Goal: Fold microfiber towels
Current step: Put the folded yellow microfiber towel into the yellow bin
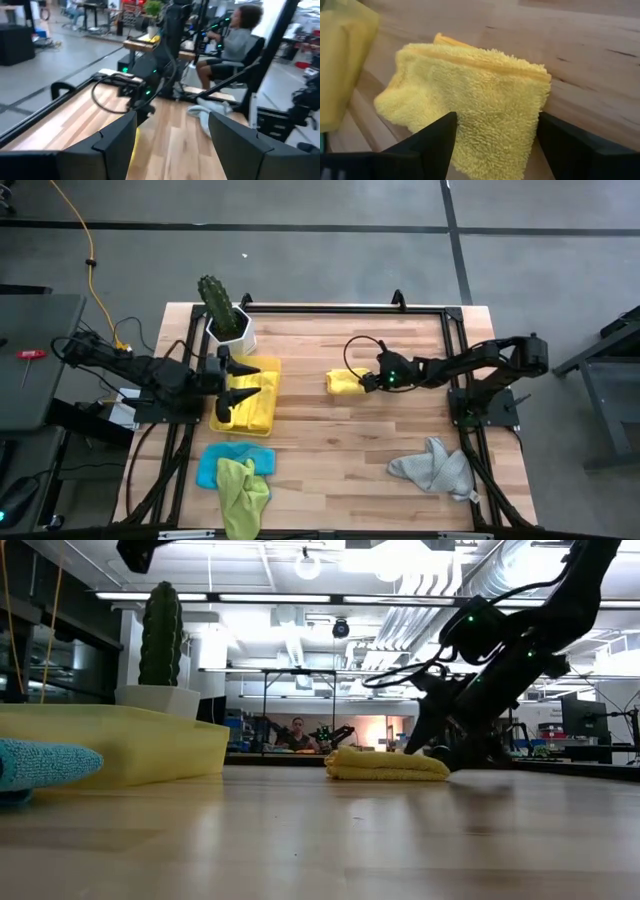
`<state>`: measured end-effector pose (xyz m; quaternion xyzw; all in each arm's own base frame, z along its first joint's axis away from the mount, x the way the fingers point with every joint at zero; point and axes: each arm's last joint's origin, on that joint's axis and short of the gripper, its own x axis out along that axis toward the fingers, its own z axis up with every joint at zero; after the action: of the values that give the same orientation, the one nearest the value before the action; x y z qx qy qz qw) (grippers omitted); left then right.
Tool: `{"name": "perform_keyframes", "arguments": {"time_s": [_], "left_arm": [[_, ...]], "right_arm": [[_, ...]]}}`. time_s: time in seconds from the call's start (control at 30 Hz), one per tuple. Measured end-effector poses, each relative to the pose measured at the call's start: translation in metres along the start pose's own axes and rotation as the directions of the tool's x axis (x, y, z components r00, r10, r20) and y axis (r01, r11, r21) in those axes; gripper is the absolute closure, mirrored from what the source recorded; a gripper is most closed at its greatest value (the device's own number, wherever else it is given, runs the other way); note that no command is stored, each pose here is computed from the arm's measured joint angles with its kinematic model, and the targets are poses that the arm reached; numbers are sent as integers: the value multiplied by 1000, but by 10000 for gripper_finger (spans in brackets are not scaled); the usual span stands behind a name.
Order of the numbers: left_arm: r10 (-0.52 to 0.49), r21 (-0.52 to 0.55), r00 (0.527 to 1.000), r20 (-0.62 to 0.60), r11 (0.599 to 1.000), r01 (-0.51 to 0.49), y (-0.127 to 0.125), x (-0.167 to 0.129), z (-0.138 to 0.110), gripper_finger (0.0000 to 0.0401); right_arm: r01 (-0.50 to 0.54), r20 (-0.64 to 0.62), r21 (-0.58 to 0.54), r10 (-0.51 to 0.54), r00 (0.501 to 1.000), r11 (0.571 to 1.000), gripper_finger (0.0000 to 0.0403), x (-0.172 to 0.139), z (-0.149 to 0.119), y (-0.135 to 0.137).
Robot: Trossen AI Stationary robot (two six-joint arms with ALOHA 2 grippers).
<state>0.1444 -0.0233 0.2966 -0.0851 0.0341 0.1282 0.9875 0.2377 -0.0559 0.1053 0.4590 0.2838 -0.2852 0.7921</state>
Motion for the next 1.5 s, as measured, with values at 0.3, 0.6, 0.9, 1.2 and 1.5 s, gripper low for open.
{"name": "perform_keyframes", "arguments": {"time_s": [0.3, 0.6, 0.9, 1.2, 1.5], "left_arm": [[-55, -7, 998, 33, 998, 55, -8, -5, 3, 162], [-210, 89, 970, 120, 976, 200, -27, -16, 11, 162], [-357, 172, 914, 193, 929, 327, -46, -30, 17, 162], [-444, 213, 870, 216, 891, 401, -56, -41, 19, 162], [-452, 222, 863, 225, 887, 406, -58, -42, 20, 162]], "right_arm": [[48, 93, -66, -42, 995, 997, 231, 6, -10, 5], [3, 103, -283, 27, 994, 959, 387, 6, -12, 37], [-72, 102, -590, 162, 982, 804, 400, -16, 30, 146], [-163, 93, -769, 361, 928, 618, 402, -68, 66, 232], [-314, -113, -819, 402, 909, 481, 402, -9, 66, 264]]}}
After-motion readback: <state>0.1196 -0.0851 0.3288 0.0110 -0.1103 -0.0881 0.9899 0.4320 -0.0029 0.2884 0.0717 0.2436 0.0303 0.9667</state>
